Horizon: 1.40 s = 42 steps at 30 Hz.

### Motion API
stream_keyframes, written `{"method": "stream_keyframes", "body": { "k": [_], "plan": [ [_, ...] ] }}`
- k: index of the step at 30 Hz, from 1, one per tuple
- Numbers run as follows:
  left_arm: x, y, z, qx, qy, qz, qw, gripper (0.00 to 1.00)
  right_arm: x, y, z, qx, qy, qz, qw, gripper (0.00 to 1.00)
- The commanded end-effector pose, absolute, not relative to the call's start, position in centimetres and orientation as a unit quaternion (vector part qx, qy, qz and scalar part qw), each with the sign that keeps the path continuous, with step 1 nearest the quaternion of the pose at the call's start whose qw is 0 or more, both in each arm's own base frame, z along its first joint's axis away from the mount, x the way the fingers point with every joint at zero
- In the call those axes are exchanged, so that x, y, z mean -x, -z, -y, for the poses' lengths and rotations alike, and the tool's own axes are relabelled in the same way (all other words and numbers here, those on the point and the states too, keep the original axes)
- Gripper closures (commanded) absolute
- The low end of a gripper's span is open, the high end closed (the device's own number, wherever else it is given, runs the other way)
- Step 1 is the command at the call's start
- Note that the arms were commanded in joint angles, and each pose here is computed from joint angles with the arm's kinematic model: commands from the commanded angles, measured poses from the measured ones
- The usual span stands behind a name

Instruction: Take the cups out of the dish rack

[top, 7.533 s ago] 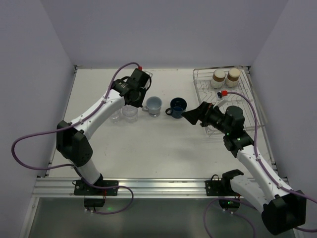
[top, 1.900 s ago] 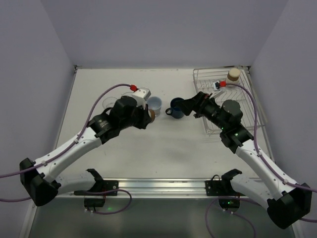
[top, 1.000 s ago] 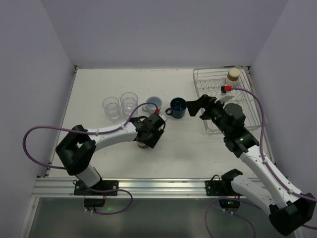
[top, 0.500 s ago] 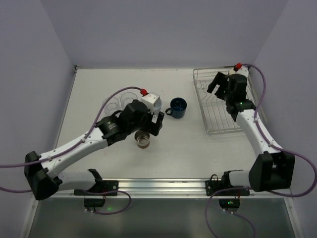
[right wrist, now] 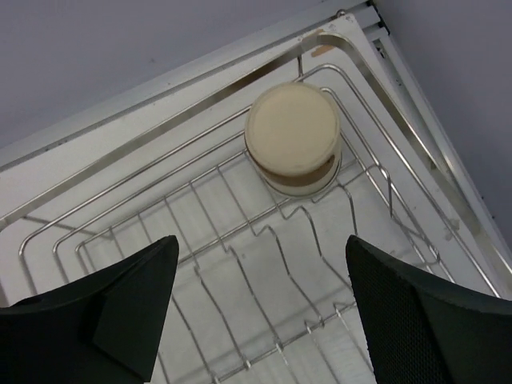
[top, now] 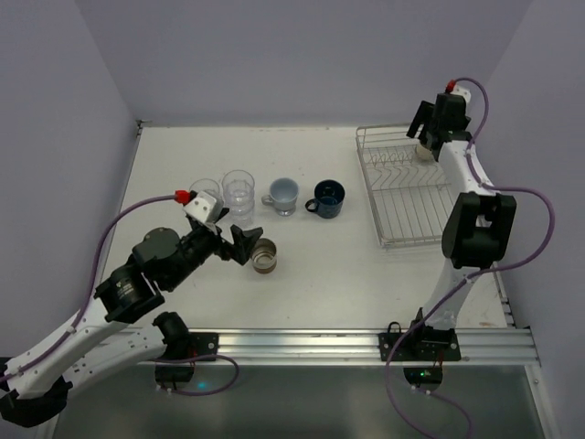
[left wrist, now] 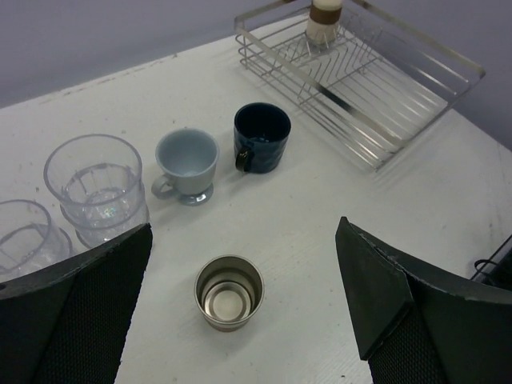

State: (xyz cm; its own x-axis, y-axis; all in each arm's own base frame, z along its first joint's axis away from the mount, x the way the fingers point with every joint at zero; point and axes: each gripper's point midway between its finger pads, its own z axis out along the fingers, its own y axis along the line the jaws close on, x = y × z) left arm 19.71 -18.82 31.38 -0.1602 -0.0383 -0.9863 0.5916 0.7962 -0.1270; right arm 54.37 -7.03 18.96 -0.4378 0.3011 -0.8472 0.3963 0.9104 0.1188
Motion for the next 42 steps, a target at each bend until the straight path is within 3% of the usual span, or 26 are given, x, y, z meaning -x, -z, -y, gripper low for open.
{"method": "stream_keyframes", "body": {
  "k": [1,10,28,30,33,34,42],
  "plan": [
    [-20.5,-31.0,19.0,-0.197,0.24,-0.705,0.637,0.0,-56.0,-19.1,9.7,-0.169,0.11,-0.854,0.479,0.13],
    [-20.7,-29.1,20.1,-0.211,0.248,-0.714,0.62,0.0,-59.7,-16.7,11.4,-0.129,0.136,-0.871,0.454,0.05],
    [-23.0,-28.2,18.8,-0.183,0.232,-0.728,0.618,0.0,-62.9,-13.7,13.1,-0.094,0.17,-0.879,0.436,0.1],
    [-23.3,-28.1,18.6,-0.179,0.23,-0.731,0.617,0.0,-63.0,-13.6,13.0,-0.091,0.171,-0.879,0.436,0.15],
    [-23.6,-27.9,18.5,-0.178,0.227,-0.734,0.615,0.0,-63.0,-13.8,13.2,-0.091,0.173,-0.873,0.446,0.32],
    [-23.6,-27.8,18.6,-0.179,0.226,-0.734,0.614,0.0,-63.0,-14.1,13.2,-0.092,0.173,-0.871,0.451,0.44],
    [-24.1,-27.5,18.5,-0.177,0.221,-0.74,0.61,0.0,-62.6,-19.8,12.4,-0.116,0.147,-0.832,0.521,0.6]
  ]
}}
